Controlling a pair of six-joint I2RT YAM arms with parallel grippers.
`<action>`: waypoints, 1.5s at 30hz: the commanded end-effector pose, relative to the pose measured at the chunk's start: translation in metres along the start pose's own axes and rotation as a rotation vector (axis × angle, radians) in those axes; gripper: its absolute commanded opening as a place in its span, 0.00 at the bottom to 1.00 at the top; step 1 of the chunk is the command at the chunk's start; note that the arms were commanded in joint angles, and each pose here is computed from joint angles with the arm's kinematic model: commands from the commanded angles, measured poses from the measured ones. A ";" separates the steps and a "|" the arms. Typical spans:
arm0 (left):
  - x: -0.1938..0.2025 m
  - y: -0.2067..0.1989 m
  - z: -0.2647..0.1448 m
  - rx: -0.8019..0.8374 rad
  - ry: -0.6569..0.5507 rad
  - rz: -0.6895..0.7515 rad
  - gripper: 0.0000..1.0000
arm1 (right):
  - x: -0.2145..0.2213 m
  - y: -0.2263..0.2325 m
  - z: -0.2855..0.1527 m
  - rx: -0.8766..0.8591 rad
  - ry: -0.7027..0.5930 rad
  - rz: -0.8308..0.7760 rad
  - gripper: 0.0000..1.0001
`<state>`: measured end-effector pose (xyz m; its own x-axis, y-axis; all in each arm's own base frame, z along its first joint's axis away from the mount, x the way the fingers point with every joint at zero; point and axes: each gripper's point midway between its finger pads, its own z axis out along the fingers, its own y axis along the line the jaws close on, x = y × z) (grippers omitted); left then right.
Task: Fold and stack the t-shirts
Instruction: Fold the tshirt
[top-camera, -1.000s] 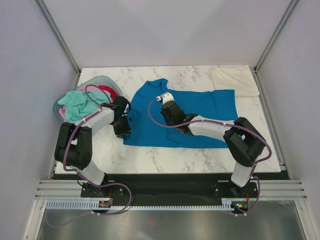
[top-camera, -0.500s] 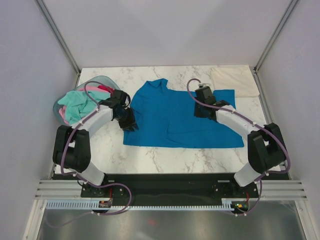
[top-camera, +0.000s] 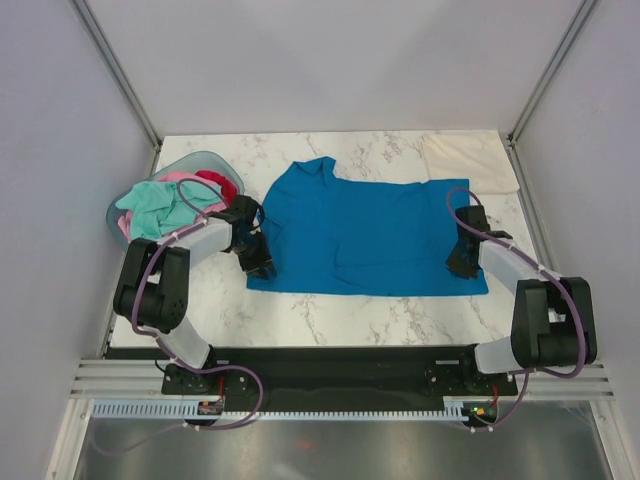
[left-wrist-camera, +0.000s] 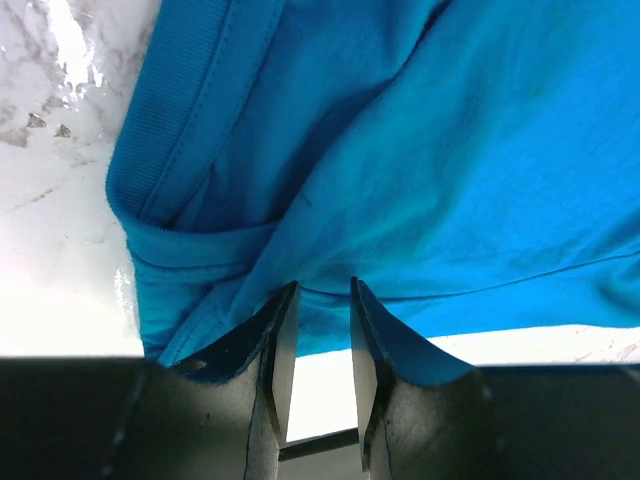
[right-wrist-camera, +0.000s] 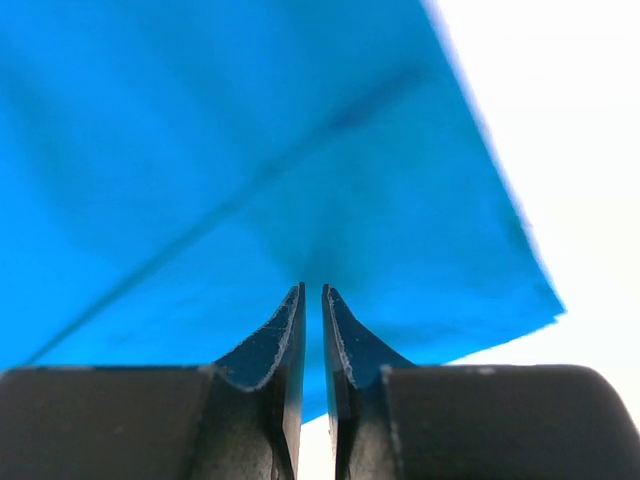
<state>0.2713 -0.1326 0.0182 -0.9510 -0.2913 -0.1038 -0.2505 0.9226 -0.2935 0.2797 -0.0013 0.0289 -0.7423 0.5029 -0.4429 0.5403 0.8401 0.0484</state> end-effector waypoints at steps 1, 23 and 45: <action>-0.005 0.012 0.003 -0.059 -0.056 -0.023 0.35 | -0.005 -0.029 0.009 0.074 -0.038 0.139 0.18; 0.013 -0.029 -0.075 0.174 -0.190 0.002 0.45 | -0.027 -0.076 -0.045 0.079 -0.227 0.419 0.30; -0.233 -0.191 -0.077 0.436 -0.464 -0.025 0.49 | -0.115 0.048 -0.062 -0.423 -0.241 0.064 0.37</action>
<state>0.4877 -0.2097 0.1510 -0.8071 -0.3570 -0.4703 -0.0465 0.8325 -0.5521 0.3505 -0.0132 0.1219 -0.5828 0.5659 -0.5832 0.4046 0.8245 0.3957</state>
